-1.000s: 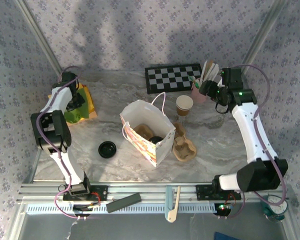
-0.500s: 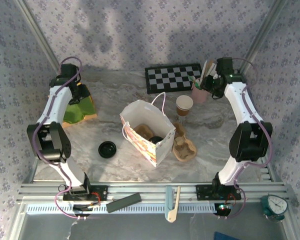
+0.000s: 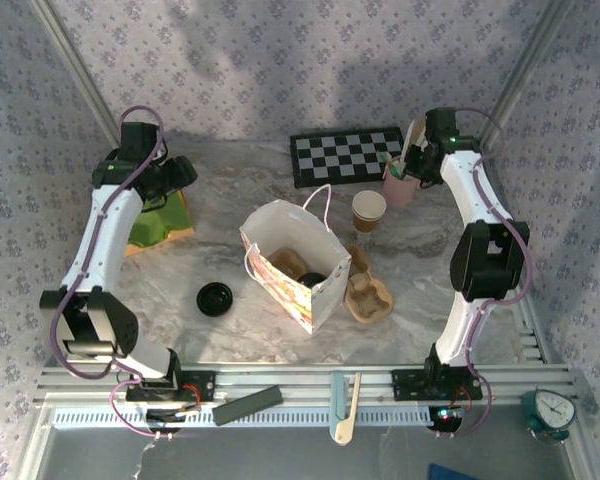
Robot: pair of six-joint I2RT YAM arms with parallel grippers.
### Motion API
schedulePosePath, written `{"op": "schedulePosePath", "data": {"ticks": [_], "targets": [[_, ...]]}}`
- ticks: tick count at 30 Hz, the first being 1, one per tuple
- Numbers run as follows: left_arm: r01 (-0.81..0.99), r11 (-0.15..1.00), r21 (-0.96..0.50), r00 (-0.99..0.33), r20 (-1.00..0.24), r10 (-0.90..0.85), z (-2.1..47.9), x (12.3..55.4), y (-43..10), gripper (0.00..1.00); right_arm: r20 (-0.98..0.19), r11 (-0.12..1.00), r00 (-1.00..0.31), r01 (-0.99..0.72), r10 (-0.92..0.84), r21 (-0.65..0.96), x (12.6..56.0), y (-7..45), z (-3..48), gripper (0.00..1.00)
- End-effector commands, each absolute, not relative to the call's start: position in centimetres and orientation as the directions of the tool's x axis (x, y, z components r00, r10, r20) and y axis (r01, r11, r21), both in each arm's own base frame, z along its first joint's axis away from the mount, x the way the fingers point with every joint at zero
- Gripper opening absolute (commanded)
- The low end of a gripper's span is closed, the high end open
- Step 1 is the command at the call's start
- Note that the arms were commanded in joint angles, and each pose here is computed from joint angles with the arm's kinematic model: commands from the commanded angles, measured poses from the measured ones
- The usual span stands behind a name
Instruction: Pack the takeout coffee
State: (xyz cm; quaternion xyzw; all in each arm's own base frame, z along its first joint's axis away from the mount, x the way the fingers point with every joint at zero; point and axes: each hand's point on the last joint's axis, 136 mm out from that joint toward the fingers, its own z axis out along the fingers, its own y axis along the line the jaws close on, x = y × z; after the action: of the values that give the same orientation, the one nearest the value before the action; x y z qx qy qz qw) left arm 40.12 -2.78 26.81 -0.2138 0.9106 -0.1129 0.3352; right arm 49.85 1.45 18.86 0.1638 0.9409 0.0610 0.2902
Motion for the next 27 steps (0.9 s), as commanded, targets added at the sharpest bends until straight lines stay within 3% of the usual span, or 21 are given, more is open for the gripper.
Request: {"op": "schedulePosePath", "data": {"ticks": [1, 15, 27], "targets": [[-0.302, 0.871, -0.387, -0.674, -0.559, -0.482, 28.2, 38.9, -3.3, 0.67, -0.544, 0.955, -0.785, 0.254, 0.297, 0.155, 49.7, 1.5, 19.9, 0.08], [-0.278, 0.867, -0.414, -0.674, -0.558, -0.483, 28.9, 37.9, -3.9, 0.67, -0.632, 0.957, -0.731, 0.281, 0.258, 0.066, 45.3, 1.3, 26.4, 0.03], [-0.252, 0.863, -0.437, -0.664, -0.571, -0.483, 30.0, 36.6, -4.3, 0.67, -0.694, 0.959, -0.670, 0.258, 0.264, 0.116, 41.8, 1.3, 32.5, 0.02]]}}
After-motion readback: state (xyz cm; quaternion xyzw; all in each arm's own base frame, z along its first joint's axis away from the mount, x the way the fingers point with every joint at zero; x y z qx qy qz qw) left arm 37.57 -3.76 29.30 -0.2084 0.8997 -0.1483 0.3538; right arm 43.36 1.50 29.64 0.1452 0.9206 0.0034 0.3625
